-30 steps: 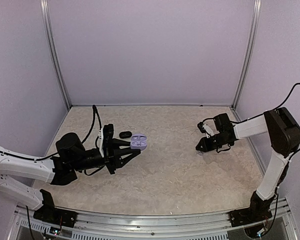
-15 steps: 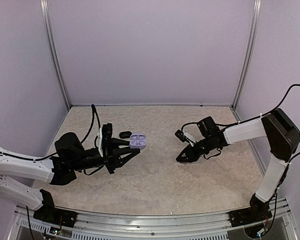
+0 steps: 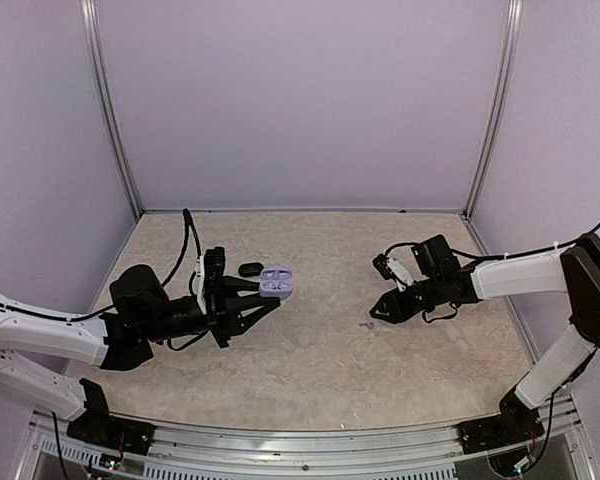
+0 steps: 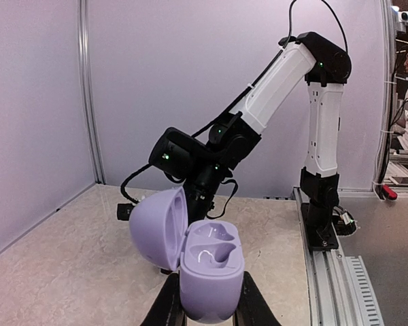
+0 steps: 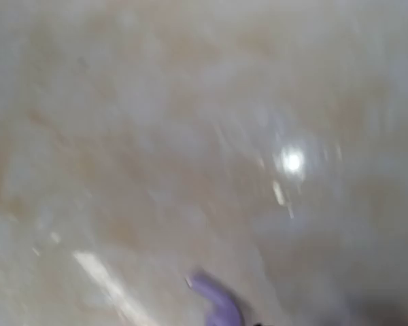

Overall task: Insert the wireless bluetooth earbuds into the charging case
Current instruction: Pick up the left earbud from the center of the board.

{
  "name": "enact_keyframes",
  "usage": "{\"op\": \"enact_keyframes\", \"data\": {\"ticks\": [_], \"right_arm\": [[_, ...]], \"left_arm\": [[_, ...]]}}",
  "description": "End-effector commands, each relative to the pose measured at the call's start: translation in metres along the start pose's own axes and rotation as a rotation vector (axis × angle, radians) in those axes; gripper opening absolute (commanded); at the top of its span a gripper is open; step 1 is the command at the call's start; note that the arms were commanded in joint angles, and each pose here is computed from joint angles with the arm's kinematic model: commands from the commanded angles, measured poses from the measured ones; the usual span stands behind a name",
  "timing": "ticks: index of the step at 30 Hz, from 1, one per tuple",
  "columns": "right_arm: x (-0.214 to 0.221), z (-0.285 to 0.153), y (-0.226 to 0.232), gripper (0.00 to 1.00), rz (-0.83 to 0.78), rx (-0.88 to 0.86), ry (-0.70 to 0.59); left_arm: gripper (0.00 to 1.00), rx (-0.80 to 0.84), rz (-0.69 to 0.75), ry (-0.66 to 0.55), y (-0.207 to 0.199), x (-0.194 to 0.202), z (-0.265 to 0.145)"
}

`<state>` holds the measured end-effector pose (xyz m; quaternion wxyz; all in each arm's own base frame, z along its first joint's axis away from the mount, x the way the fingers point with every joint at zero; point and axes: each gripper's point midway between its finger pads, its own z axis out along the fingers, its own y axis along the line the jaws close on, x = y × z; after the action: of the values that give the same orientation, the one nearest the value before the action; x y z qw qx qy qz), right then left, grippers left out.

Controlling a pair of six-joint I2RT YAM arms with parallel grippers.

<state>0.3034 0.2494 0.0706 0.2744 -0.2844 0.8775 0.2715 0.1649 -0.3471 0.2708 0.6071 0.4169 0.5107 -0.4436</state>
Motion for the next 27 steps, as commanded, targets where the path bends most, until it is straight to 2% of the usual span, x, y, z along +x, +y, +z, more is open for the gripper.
{"op": "enact_keyframes", "data": {"ticks": [1, 9, 17, 27], "right_arm": [[0.015, 0.001, -0.001, 0.32, 0.078, 0.037, 0.021], [0.018, 0.013, 0.002, 0.33, 0.082, 0.052, 0.057], [0.027, 0.023, -0.005, 0.3, 0.068, 0.13, 0.12], [0.033, 0.038, -0.001, 0.27, 0.047, 0.124, 0.161]], "left_arm": [[0.0, -0.009, 0.022, 0.008, 0.002, 0.002, 0.001], [0.0, -0.008, 0.028, 0.028, 0.001, 0.01, 0.005], [0.0, -0.011, 0.037, 0.03, 0.0, 0.01, 0.007], [0.0, -0.009, 0.04, 0.038, 0.0, 0.012, 0.007]]}}
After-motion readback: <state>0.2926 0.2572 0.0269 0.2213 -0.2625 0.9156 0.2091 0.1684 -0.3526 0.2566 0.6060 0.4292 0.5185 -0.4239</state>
